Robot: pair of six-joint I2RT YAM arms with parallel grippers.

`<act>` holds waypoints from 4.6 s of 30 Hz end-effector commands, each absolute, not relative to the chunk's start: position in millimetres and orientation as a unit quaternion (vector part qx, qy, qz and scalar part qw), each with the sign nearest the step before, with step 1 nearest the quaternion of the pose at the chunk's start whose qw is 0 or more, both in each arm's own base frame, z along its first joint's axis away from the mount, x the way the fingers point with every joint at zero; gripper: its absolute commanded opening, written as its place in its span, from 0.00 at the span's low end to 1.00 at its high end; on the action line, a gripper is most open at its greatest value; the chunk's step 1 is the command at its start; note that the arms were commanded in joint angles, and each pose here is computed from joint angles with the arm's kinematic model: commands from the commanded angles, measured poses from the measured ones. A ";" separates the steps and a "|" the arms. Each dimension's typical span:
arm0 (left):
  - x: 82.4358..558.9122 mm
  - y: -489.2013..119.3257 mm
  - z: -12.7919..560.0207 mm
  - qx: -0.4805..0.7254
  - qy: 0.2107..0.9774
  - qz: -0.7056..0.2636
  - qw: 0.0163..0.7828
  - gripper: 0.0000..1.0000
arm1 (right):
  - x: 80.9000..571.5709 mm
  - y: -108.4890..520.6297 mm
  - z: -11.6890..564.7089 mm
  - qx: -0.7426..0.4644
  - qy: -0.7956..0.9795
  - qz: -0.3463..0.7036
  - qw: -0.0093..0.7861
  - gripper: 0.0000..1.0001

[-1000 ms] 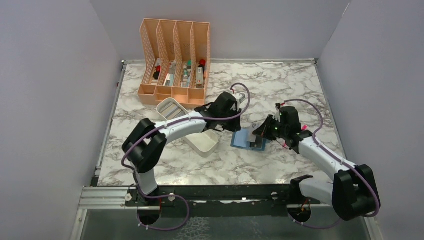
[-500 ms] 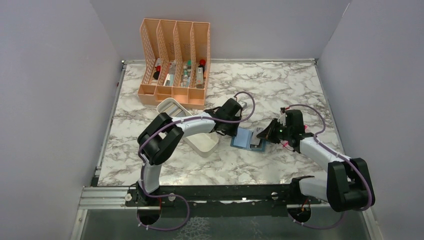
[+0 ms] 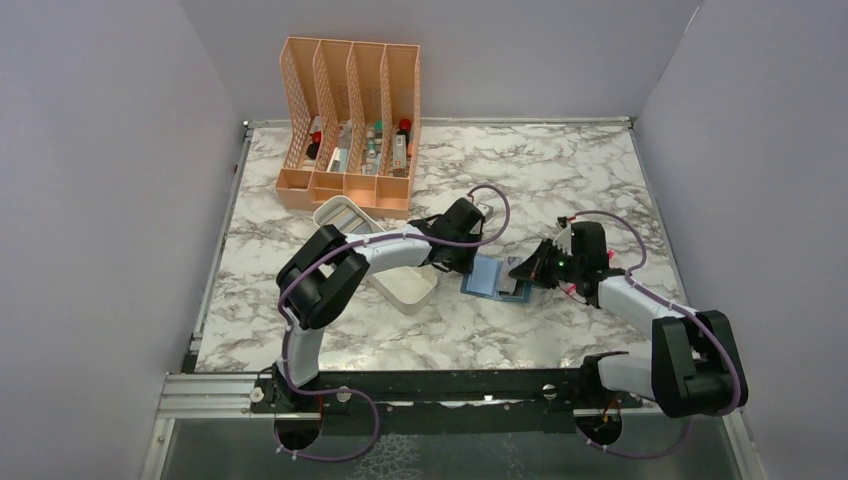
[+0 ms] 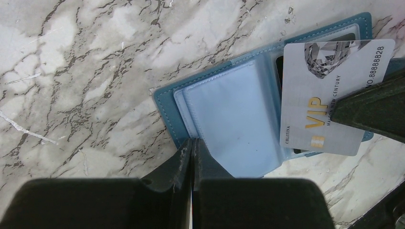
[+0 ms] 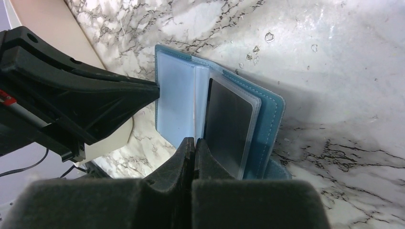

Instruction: Put the credit cards into the card holder

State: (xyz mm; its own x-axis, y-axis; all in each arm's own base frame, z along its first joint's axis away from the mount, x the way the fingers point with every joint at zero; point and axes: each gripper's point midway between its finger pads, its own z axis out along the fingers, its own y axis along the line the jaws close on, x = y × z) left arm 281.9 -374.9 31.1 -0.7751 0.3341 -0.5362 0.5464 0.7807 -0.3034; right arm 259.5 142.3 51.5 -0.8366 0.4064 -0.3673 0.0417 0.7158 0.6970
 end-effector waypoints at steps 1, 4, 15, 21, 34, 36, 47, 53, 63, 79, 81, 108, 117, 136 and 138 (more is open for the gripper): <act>271.4 -362.9 10.7 0.246 0.924 -0.200 0.213 0.06 | 263.5 145.4 57.6 0.117 0.881 0.374 0.266 0.01; 268.4 -364.2 12.7 0.248 0.923 -0.202 0.214 0.07 | 264.5 145.7 58.0 0.118 0.878 0.376 0.270 0.01; 263.2 -365.0 11.3 0.249 0.924 -0.201 0.211 0.09 | 261.0 146.3 49.3 0.126 0.877 0.381 0.266 0.01; 260.5 -363.1 8.0 0.249 0.925 -0.194 0.210 0.09 | 260.5 141.4 46.2 0.139 0.878 0.369 0.272 0.01; 261.0 -362.4 5.9 0.252 0.926 -0.187 0.209 0.09 | 254.9 146.8 44.6 0.147 0.866 0.393 0.271 0.01; 261.3 -361.4 4.7 0.251 0.927 -0.184 0.209 0.09 | 254.2 147.6 45.0 0.149 0.864 0.398 0.272 0.01; 258.9 -363.3 1.1 0.248 0.930 -0.179 0.205 0.09 | 250.4 155.5 50.6 0.153 0.844 0.434 0.276 0.01; 256.3 -362.8 -1.3 0.246 0.932 -0.173 0.202 0.09 | 251.6 151.5 57.3 0.166 0.836 0.431 0.296 0.01; 247.2 -365.5 -1.6 0.237 0.935 -0.173 0.199 0.09 | 243.1 149.6 49.5 0.172 0.847 0.419 0.277 0.02; 240.3 -368.3 -0.7 0.236 0.935 -0.171 0.201 0.09 | 236.7 147.0 38.8 0.179 0.858 0.406 0.260 0.08; 238.7 -369.5 -2.0 0.238 0.935 -0.171 0.199 0.09 | 237.9 148.7 39.3 0.176 0.858 0.410 0.256 0.08; 233.7 -371.0 -3.4 0.238 0.938 -0.158 0.195 0.09 | 256.5 120.4 38.2 0.125 0.913 0.291 0.259 0.37; 232.8 -369.0 -3.0 0.239 0.938 -0.156 0.195 0.09 | 261.5 101.1 47.0 0.127 0.921 0.235 0.283 0.38; 226.5 -374.6 -4.2 0.246 0.937 -0.160 0.191 0.09 | 247.8 121.5 38.4 0.126 0.912 0.296 0.255 0.36; 226.0 -374.8 -4.3 0.246 0.937 -0.160 0.191 0.09 | 245.4 124.5 37.5 0.130 0.909 0.306 0.251 0.35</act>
